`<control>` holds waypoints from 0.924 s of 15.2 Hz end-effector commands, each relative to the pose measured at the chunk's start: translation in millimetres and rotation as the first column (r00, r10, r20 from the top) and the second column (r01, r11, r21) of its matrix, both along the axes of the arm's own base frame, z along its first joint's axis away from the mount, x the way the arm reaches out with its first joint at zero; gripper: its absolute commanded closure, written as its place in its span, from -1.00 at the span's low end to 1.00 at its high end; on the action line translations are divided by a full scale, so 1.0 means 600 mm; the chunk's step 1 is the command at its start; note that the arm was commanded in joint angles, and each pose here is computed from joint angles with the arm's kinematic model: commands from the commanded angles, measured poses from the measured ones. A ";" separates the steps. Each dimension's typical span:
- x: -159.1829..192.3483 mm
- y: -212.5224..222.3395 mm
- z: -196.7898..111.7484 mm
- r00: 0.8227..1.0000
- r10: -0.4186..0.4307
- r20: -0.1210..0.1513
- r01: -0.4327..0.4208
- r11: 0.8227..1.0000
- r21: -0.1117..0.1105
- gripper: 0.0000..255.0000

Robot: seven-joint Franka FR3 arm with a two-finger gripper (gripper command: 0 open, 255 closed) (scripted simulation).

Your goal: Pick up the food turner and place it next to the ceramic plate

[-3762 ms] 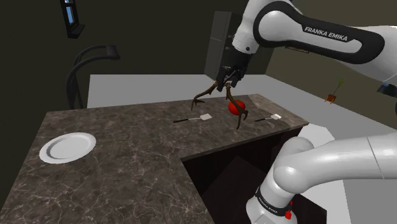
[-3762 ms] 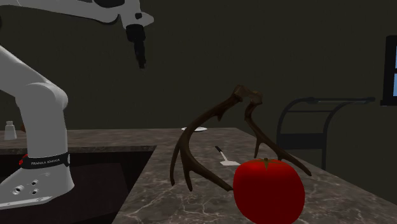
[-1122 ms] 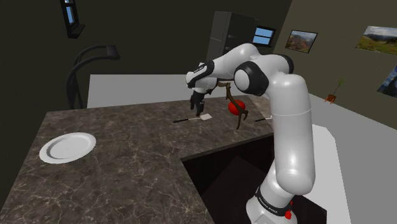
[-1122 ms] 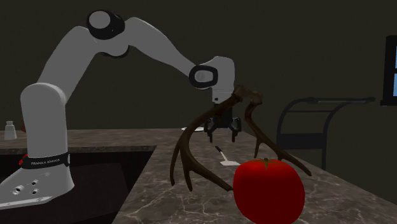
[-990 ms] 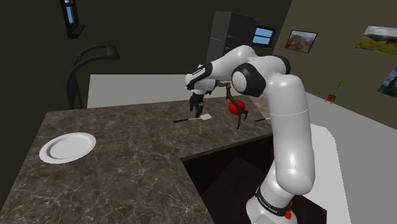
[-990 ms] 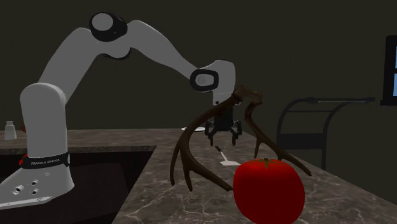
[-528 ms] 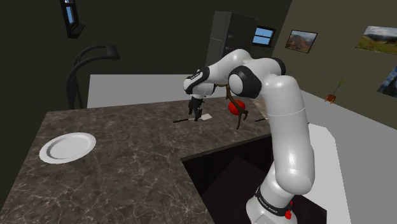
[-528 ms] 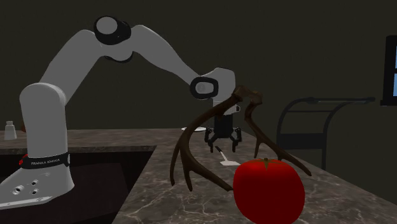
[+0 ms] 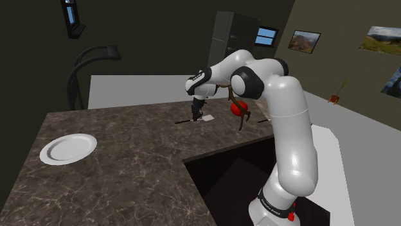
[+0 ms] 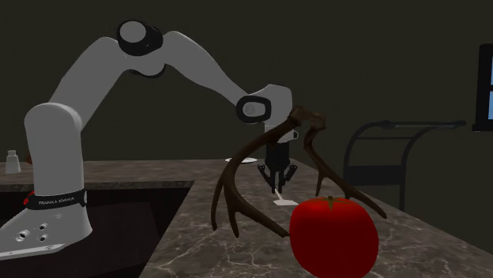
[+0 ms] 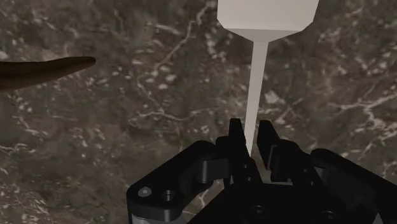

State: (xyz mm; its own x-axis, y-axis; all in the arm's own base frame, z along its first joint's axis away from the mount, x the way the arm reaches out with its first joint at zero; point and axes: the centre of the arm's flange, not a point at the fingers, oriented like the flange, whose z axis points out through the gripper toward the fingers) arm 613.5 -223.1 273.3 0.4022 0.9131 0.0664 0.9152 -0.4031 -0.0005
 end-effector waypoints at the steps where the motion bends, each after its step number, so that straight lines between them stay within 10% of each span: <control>1: 0.000 0.000 0.000 1.000 0.000 0.000 0.000 1.000 0.000 1.00; 14: 0.000 0.000 0.062 1.000 0.000 0.000 0.000 1.000 0.000 1.00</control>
